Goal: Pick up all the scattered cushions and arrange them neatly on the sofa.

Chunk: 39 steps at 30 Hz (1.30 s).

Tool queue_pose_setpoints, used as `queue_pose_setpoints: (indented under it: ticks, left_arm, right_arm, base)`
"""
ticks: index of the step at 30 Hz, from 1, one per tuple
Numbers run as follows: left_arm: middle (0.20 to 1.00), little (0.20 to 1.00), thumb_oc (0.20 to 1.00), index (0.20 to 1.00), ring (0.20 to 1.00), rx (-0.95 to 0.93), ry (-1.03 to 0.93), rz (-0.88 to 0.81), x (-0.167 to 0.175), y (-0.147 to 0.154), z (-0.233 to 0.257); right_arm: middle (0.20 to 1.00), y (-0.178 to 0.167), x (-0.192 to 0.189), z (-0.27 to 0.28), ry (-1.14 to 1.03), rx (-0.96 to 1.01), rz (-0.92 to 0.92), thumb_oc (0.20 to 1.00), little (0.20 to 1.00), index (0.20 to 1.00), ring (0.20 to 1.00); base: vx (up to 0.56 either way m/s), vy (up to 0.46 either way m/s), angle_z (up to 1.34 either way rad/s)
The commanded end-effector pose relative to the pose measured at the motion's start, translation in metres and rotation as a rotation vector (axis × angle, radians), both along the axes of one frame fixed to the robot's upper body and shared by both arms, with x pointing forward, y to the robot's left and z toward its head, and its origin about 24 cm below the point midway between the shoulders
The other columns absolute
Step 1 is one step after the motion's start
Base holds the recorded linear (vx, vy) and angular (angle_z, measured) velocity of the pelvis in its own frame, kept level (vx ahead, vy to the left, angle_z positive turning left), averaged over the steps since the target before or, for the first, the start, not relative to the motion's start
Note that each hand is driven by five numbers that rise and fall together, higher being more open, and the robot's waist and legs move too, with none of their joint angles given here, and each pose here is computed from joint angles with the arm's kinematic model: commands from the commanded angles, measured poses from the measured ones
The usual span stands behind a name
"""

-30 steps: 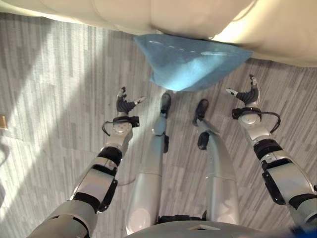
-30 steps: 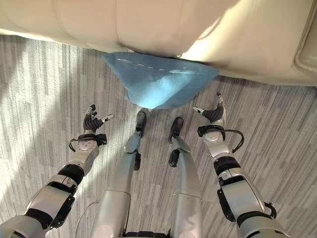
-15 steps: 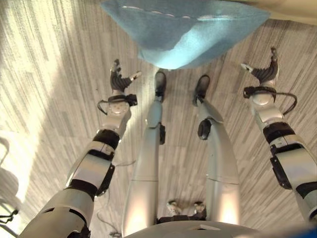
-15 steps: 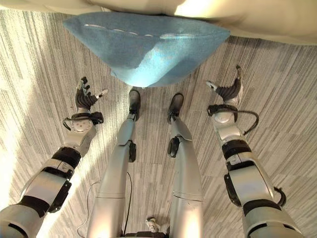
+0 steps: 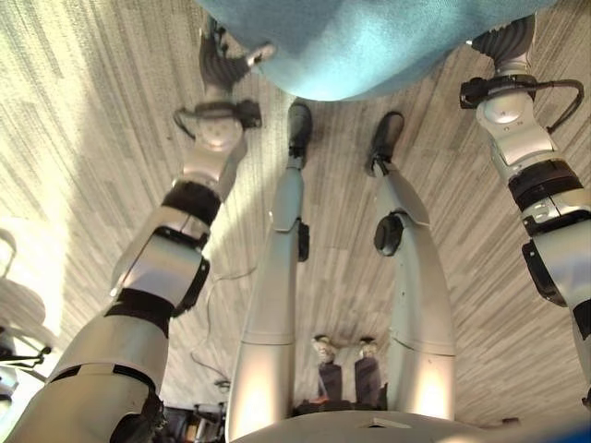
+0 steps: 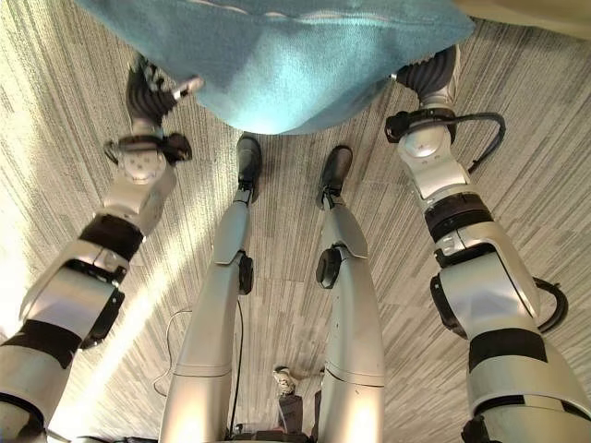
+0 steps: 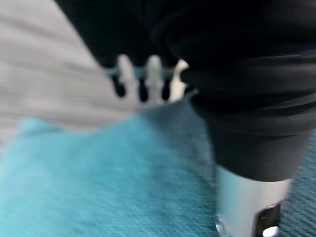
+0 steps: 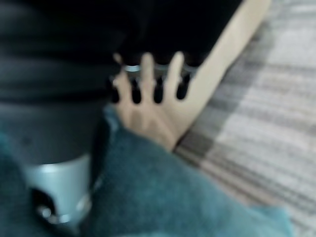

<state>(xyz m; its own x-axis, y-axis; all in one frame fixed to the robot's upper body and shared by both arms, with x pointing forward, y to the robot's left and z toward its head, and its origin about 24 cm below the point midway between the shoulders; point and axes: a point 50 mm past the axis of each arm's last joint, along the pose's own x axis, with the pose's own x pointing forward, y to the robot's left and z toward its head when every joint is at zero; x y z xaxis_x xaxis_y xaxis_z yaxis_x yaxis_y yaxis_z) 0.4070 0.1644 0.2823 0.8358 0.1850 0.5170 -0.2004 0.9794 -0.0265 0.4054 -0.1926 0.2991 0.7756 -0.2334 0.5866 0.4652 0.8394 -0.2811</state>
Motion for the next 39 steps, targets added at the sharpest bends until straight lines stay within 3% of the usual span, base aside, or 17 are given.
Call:
queue_pose_setpoints:
  ticks: [1, 7, 8, 9, 10, 11, 12, 19, 26, 39]
  left_arm:
    - [1.0, 1.0, 1.0, 1.0, 1.0, -0.018, 0.009, -0.061, 0.0, -0.011, -0.02]
    - [1.0, 1.0, 1.0, 1.0, 1.0, -0.108, -0.136, -0.215, -0.013, -0.051, 0.013]
    - [1.0, 1.0, 1.0, 1.0, 1.0, -0.118, -0.141, -0.224, -0.014, -0.052, 0.012]
    - [1.0, 1.0, 1.0, 1.0, 1.0, -0.13, -0.146, -0.234, -0.015, -0.053, 0.012]
    - [0.645, 0.645, 0.645, 0.645, 0.645, -0.145, -0.151, -0.246, -0.016, -0.054, 0.012]
    - [0.398, 0.398, 0.398, 0.398, 0.398, -0.168, -0.159, -0.265, -0.018, -0.054, 0.01]
    - [0.2, 0.2, 0.2, 0.2, 0.2, -0.183, -0.165, -0.271, -0.02, -0.054, 0.009]
    - [0.2, 0.2, 0.2, 0.2, 0.2, -0.242, -0.158, -0.302, -0.029, -0.051, -0.017]
    - [0.2, 0.2, 0.2, 0.2, 0.2, -0.243, -0.165, -0.365, -0.051, -0.057, -0.05]
    - [0.2, 0.2, 0.2, 0.2, 0.2, -0.23, 0.049, -0.457, -0.091, -0.057, -0.143]
  right_arm:
    - [1.0, 0.066, 0.004, -0.025, 0.039, 0.001, 0.237, 1.0, 1.0, 1.0, 1.0]
    - [1.0, 0.149, -0.008, -0.025, 0.048, -0.052, 0.492, 1.0, 1.0, 1.0, 1.0]
    - [0.868, 0.154, -0.009, -0.028, 0.06, -0.051, 0.511, 0.868, 0.868, 0.868, 0.868]
    - [0.495, 0.158, -0.011, -0.028, 0.059, -0.051, 0.529, 0.495, 0.495, 0.495, 0.495]
    - [0.2, 0.161, -0.012, -0.03, 0.064, -0.053, 0.546, 0.2, 0.2, 0.2, 0.2]
    - [0.2, 0.165, -0.014, -0.031, 0.063, -0.041, 0.575, 0.2, 0.2, 0.2, 0.2]
    - [0.2, 0.168, -0.016, -0.031, 0.057, -0.025, 0.591, 0.2, 0.2, 0.2, 0.2]
    - [0.2, 0.155, -0.022, -0.026, -0.011, 0.056, 0.611, 0.2, 0.2, 0.2, 0.2]
    - [0.2, 0.105, -0.029, -0.041, -0.075, 0.075, 0.503, 0.2, 0.2, 0.2, 0.2]
    - [0.2, 0.081, -0.073, -0.155, 0.144, 0.154, 0.539, 0.2, 0.2, 0.2, 0.2]
  base:
    - [0.0, 0.0, 0.0]
    - [0.0, 0.0, 0.0]
    - [0.0, 0.0, 0.0]
    - [0.0, 0.0, 0.0]
    - [0.0, 0.0, 0.0]
    - [0.0, 0.0, 0.0]
    - [-0.01, -0.005, 0.03]
    - [-0.02, -0.007, 0.01]
    - [-0.07, -0.042, 0.08]
    - [0.05, -0.077, 0.09]
